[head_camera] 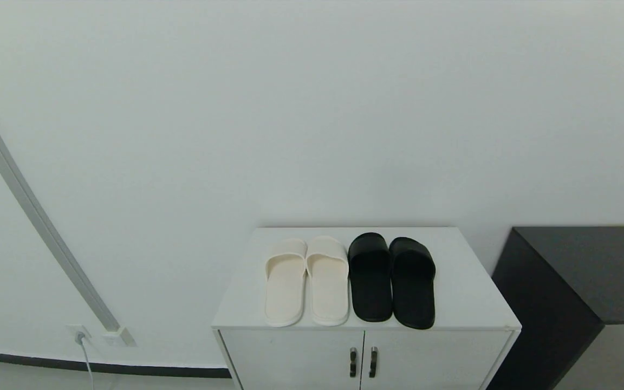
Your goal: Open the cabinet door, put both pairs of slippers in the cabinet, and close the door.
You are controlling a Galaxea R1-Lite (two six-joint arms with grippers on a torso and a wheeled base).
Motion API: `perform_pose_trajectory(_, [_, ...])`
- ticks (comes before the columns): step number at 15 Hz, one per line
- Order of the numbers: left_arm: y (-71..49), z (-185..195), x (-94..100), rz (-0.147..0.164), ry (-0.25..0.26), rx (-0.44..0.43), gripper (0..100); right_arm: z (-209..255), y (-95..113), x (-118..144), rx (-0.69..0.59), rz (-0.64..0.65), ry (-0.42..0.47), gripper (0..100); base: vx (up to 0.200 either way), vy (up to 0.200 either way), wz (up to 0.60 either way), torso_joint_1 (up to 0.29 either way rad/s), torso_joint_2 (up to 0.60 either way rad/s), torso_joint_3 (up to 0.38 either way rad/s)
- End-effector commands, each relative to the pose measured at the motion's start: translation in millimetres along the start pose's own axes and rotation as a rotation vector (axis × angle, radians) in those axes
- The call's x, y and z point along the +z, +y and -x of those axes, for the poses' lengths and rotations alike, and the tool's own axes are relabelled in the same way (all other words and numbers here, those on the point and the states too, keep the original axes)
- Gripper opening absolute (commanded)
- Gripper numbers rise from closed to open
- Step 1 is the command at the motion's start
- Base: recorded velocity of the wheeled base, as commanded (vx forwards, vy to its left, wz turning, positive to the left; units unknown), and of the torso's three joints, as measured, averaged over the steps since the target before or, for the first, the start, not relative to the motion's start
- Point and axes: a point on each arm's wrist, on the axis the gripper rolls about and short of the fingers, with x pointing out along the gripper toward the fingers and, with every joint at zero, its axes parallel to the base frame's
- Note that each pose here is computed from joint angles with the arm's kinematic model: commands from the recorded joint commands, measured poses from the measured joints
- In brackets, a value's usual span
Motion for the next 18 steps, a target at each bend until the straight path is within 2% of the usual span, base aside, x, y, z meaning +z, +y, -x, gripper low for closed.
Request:
perform_pose_trajectory(1, [0.0,0,-0.1,-0.001,0.000,0.000,0,0,0,0,0.002,0.011,-0.001,100,0.000,0.000,0.00,0.000,0.00,0.000])
perform_pose_trajectory(2, [0.0,0,-0.1,-0.002,0.000,0.000,0,0,0,0,0.002,0.020,-0.003,100,0.000,0.000,0.00,0.000,0.00,0.000])
perform_pose_trajectory(3, [0.0,0,-0.1,-0.004,0.000,0.002,0,4,0,21,0.002,-0.011,-0.076,100,0.000,0.000,0.00,0.000,0.00,0.000])
perform_pose_trajectory(4, [0.0,0,-0.1,-0.001,0.000,0.002,0,14,-2,68,0.030,-0.123,-0.164,100,0.000,0.000,0.00,0.000,0.00,0.000])
perform_pose_trajectory(5, [0.0,0,-0.1,-0.001,0.000,0.002,0,10,-3,78,0.052,-0.167,-0.076,100,0.000,0.000,0.00,0.000,0.00,0.000])
perform_pose_trajectory(7, [0.0,0,-0.1,-0.001,0.000,-0.001,0,-4,-3,53,0.103,-0.129,0.140,100,0.000,0.000,0.00,0.000,0.00,0.000])
perform_pose_trajectory(8, [-0.1,0,-0.1,-0.002,0.000,-0.003,0,-10,-2,44,0.140,-0.125,0.196,100,0.000,0.000,0.00,0.000,0.00,0.000])
perform_pose_trajectory(10, [0.0,0,-0.1,-0.001,0.000,-0.001,0,-26,0,50,0.218,-0.113,0.250,100,0.000,0.000,0.00,0.000,0.00,0.000])
perform_pose_trajectory(12, [-0.1,0,-0.1,-0.001,0.000,-0.003,0,-55,7,64,0.233,-0.109,0.278,100,0.000,0.000,0.00,0.000,0.00,0.000])
perform_pose_trajectory(16, [-0.1,0,-0.1,-0.001,0.000,-0.003,0,-111,25,85,0.284,-0.068,0.277,100,0.000,0.000,0.00,0.000,0.00,0.000])
perform_pose_trajectory(17, [-0.1,0,-0.1,-0.001,0.000,-0.003,0,-111,25,85,0.284,-0.068,0.277,100,0.000,0.000,0.00,0.000,0.00,0.000])
perform_pose_trajectory(18, [-0.1,0,-0.1,-0.001,0.000,-0.003,0,-134,37,92,0.324,-0.071,0.303,100,0.000,0.000,0.00,0.000,0.00,0.000])
